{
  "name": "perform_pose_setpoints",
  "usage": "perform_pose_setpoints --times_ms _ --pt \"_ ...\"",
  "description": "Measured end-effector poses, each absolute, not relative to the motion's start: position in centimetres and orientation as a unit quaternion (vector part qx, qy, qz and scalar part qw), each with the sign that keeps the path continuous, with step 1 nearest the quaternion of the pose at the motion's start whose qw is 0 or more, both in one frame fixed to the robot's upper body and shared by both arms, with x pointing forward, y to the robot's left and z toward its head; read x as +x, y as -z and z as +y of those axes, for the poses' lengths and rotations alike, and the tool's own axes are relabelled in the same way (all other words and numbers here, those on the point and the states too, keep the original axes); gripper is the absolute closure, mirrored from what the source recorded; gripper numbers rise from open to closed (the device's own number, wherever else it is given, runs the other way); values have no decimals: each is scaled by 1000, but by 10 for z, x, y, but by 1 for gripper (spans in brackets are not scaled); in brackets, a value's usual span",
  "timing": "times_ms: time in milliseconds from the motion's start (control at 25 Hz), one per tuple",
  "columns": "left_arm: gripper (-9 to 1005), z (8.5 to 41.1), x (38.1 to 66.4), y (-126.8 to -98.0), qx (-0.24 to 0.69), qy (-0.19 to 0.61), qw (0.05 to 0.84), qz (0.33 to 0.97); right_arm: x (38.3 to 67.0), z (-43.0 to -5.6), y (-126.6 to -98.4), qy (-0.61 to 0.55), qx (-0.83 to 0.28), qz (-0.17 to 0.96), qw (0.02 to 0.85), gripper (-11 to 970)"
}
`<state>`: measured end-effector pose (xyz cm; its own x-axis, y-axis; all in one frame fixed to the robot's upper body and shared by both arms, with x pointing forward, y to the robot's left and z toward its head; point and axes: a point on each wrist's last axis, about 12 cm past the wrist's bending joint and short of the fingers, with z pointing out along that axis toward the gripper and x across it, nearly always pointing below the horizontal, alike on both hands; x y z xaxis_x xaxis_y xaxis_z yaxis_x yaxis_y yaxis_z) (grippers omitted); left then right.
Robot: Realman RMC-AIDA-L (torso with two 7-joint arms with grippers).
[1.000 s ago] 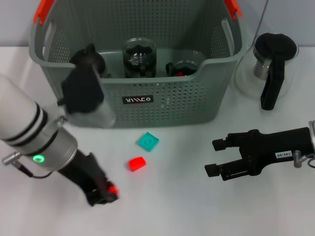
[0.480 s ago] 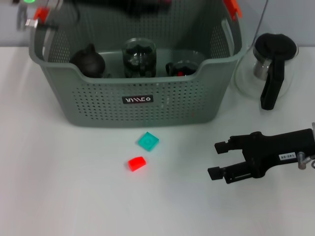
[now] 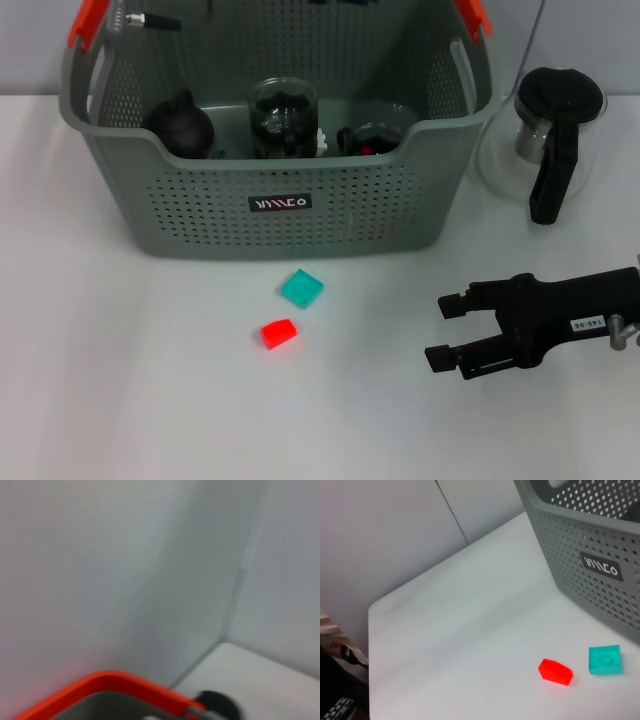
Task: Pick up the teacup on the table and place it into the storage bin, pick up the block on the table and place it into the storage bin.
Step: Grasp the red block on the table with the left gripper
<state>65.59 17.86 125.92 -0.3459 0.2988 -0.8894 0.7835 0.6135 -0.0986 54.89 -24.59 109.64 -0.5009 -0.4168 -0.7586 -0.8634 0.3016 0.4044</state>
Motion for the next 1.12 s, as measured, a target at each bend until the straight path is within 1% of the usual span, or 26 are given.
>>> perform_pose_setpoints --times_ms 40,160,240,360,440,480,520,600,760,920,1040,1080,1120 --pt "460 178 651 -1263 360 279 448 769 549 -246 -1097 -414 -421 761 270 35" --pt "220 176 624 -1269 432 326 410 734 550 -248 -1097 -413 -421 761 271 35" --pt "189 176 600 -1268 505 349 369 698 550 -248 -1098 -412 -421 761 271 35" --pt "143 181 568 -1255 589 360 311 654 552 -249 -1098 -409 -420 762 273 35" --pt "112 185 552 -1240 610 359 281 648 552 -249 -1098 -408 -420 763 274 35" --pt "96 186 546 -1229 611 351 265 658 552 -249 -1098 -407 -420 763 275 35" --pt "81 186 543 -1222 613 342 257 665 553 -249 -1098 -407 -420 763 275 35" --pt "50 181 537 -1198 617 303 225 690 553 -249 -1098 -407 -419 764 275 35" --pt "54 170 539 -1164 607 218 188 741 553 -249 -1099 -407 -419 764 275 35" --pt "59 162 550 -1146 565 162 180 789 553 -248 -1099 -408 -419 763 275 35" --pt "62 156 556 -1134 544 120 173 812 553 -247 -1099 -409 -419 763 274 35" --pt "65 156 556 -1134 544 120 173 812 553 -247 -1099 -409 -418 763 274 35" --pt "67 148 560 -1125 534 86 167 825 553 -247 -1099 -409 -418 764 274 35"
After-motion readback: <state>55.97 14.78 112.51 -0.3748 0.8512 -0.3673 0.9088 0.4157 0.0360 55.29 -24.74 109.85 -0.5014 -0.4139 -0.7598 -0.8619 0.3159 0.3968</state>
